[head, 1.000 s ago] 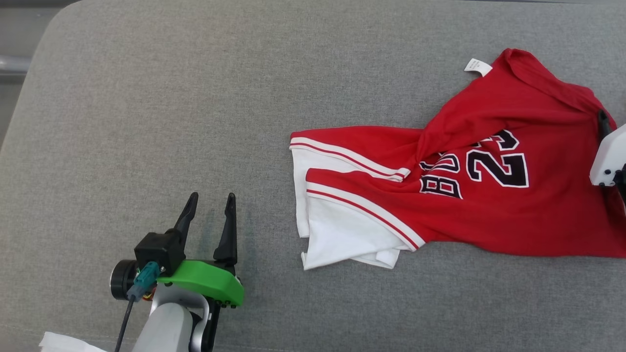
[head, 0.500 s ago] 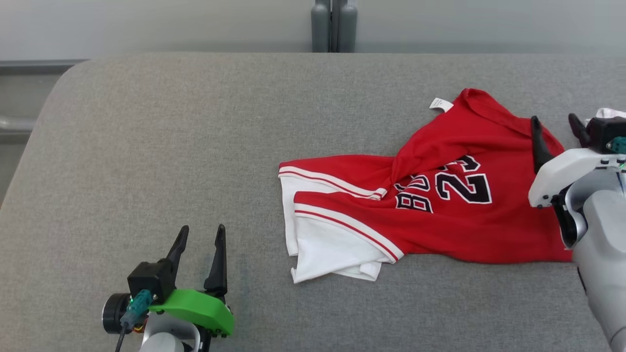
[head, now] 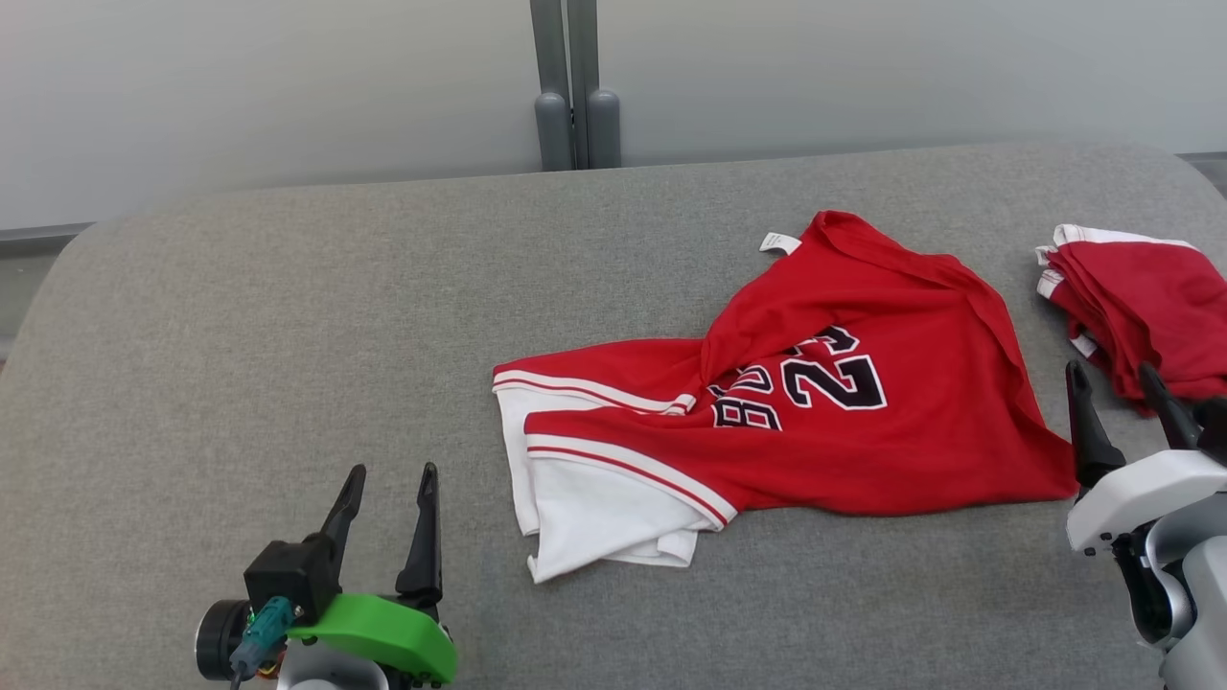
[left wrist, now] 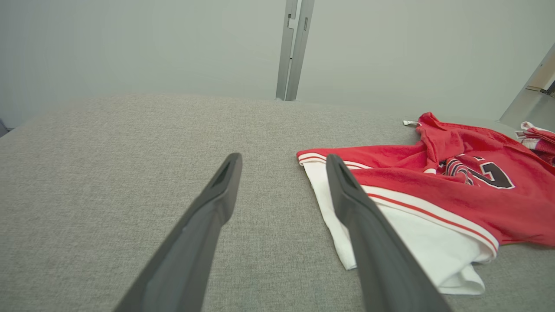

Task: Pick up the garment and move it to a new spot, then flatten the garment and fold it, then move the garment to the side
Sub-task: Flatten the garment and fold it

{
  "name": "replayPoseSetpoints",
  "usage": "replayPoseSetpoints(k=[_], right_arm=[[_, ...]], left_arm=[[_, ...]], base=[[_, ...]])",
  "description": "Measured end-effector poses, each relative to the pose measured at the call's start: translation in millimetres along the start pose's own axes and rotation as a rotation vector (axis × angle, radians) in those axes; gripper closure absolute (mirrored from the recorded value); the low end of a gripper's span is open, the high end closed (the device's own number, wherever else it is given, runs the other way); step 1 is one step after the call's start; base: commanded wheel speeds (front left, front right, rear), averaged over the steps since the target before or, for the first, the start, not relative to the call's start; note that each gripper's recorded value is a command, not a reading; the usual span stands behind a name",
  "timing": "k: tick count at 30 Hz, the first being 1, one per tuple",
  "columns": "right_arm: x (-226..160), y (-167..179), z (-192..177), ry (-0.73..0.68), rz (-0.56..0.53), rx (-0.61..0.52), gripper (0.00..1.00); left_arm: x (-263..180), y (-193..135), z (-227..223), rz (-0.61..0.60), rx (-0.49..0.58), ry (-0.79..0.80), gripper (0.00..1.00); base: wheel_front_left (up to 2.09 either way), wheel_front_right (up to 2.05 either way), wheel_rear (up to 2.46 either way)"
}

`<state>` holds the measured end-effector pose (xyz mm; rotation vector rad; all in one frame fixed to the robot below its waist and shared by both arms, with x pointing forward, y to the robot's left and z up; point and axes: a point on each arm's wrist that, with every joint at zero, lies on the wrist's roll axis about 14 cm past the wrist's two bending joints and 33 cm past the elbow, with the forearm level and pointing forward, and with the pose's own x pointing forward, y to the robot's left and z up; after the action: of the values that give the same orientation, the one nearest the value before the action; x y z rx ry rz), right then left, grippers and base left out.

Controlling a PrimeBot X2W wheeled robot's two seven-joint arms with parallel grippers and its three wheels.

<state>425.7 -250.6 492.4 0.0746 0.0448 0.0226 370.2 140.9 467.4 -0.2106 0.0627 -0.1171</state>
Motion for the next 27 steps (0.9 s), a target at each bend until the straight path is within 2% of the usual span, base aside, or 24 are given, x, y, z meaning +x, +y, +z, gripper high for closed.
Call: replayPoseSetpoints(k=[11, 19, 22, 27], right_arm=[[-7.1, -0.8, -3.8, 0.016, -0.013, 0.019, 0.0], [-5.8, 7.2, -9.1, 0.035, -0.004, 0.032, 0.0], [-6.0, 4.0, -12.5, 0.045, -0.012, 0.032, 0.0], [-7.3, -2.7, -17.8, 0.063, -0.032, 0.033, 0.0]], left_arm=[[2.6, -23.9, -14.1, -0.113, -0.01, 0.12, 0.0], [16.5, -46.4, -48.8, -0.219, -0.02, 0.386, 0.0], [27.4, -46.2, -57.1, -0.255, 0.053, 0.452, 0.0], [38.1, -53.1, -76.7, -0.268, 0.002, 0.554, 0.0]], base=[[0.0, 0.0, 0.0], [0.0, 0.0, 0.0], [0.0, 0.0, 0.0], [0.0, 0.0, 0.0]])
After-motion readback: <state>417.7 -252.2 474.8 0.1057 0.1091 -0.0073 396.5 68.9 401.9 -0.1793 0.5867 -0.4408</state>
